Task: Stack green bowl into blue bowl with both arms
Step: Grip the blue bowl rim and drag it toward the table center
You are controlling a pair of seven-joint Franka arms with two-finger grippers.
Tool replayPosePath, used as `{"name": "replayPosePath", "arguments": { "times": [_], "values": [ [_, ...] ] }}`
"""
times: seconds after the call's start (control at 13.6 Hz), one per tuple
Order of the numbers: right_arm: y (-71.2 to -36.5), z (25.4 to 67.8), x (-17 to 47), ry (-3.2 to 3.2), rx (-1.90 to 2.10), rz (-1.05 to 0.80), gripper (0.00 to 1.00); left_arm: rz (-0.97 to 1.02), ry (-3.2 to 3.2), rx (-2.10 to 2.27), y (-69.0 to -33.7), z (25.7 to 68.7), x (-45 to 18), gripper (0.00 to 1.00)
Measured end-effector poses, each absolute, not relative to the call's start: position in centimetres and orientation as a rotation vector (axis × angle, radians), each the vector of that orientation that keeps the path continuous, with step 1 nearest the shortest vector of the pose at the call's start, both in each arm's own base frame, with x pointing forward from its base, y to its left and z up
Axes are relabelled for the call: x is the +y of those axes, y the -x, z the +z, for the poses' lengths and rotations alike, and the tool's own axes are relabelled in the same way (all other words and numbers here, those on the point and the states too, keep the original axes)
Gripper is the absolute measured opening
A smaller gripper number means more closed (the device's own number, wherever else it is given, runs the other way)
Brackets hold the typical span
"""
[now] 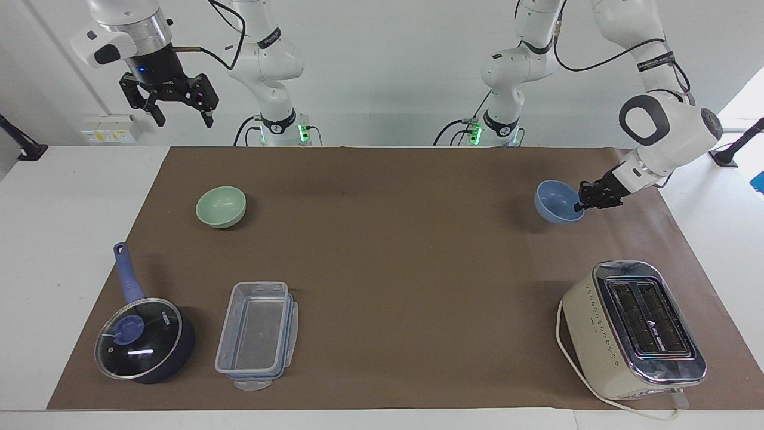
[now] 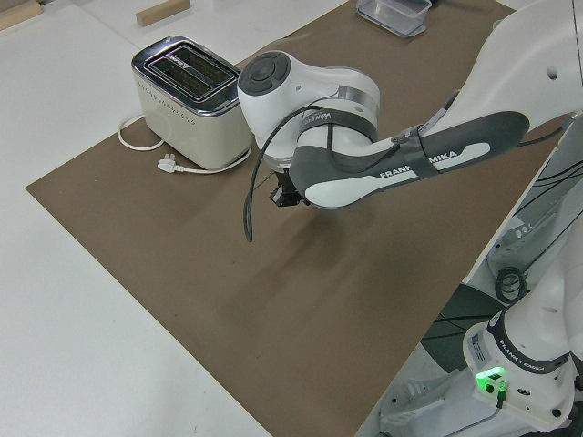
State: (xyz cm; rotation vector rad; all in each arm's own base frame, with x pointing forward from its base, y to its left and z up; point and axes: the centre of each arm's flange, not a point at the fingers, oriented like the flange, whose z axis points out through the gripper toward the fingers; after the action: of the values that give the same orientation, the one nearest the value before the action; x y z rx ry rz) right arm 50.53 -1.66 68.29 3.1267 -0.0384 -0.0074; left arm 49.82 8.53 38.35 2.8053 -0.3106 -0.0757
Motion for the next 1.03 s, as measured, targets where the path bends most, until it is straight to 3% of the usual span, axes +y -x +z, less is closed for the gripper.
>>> {"name": "replayPosePath", "arguments": {
  "times": [0.59,0.88,1.03],
  "values": [
    [-50.5,68.3,-1.7,-3.127,-0.038,-0.008,1.0,-0.107,-2.882,-0.21,-49.6,39.9,-14.0,0.04],
    [-50.5,68.0,-1.8,-3.127,-0.041,-0.018,1.0,-0.031,-2.902,-0.199,-45.1,36.1,-30.2,0.04],
    [-50.5,67.5,-2.0,-3.127,-0.048,-0.037,1.0,-0.001,-2.896,-0.235,-42.7,34.5,-34.9,0.04]
  ]
}}
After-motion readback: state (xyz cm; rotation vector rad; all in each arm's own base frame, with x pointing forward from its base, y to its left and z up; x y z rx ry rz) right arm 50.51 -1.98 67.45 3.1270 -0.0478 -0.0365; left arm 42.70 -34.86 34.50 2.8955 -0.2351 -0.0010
